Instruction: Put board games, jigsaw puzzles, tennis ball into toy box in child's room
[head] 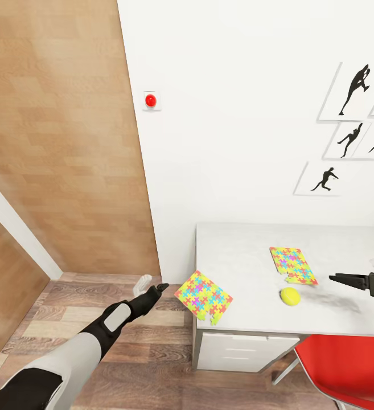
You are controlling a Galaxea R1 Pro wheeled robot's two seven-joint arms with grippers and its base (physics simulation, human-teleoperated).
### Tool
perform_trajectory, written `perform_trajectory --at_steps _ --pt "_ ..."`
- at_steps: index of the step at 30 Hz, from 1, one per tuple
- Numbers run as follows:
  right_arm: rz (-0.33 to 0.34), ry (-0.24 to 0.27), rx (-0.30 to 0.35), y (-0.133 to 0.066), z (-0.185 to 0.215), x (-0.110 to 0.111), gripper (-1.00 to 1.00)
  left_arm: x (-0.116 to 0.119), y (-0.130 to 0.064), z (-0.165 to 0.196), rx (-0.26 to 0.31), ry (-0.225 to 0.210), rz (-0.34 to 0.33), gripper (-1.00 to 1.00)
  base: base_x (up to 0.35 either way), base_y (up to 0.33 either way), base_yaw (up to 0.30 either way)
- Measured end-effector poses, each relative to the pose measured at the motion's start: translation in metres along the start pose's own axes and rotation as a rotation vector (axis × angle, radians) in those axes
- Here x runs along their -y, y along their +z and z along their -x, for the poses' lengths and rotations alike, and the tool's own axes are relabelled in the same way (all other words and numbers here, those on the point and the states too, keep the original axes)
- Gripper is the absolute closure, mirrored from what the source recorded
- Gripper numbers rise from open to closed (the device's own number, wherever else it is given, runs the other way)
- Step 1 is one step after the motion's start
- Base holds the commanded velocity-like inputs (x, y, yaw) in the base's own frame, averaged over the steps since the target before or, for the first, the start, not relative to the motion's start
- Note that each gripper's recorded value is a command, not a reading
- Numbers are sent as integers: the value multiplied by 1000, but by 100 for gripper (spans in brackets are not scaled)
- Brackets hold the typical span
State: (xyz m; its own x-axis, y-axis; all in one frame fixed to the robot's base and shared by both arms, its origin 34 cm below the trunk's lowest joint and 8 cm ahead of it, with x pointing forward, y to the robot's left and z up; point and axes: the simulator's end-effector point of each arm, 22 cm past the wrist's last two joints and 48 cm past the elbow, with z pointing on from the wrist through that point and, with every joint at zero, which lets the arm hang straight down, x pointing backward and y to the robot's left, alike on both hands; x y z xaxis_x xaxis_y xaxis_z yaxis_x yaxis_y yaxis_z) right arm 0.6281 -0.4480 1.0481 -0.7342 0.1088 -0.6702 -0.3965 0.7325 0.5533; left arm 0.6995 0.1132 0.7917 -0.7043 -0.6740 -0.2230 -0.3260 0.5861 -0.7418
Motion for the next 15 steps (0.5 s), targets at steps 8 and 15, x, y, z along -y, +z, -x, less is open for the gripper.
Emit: perform_trajectory --at_steps 8,15 --pt "0 0 0 0 0 0 -100 1 1 -2 -3 1 3 -100 0 0 -63" --pt "-1 5 -2 0 0 0 -100 2 1 -2 -4 2 4 -100 0 0 -193"
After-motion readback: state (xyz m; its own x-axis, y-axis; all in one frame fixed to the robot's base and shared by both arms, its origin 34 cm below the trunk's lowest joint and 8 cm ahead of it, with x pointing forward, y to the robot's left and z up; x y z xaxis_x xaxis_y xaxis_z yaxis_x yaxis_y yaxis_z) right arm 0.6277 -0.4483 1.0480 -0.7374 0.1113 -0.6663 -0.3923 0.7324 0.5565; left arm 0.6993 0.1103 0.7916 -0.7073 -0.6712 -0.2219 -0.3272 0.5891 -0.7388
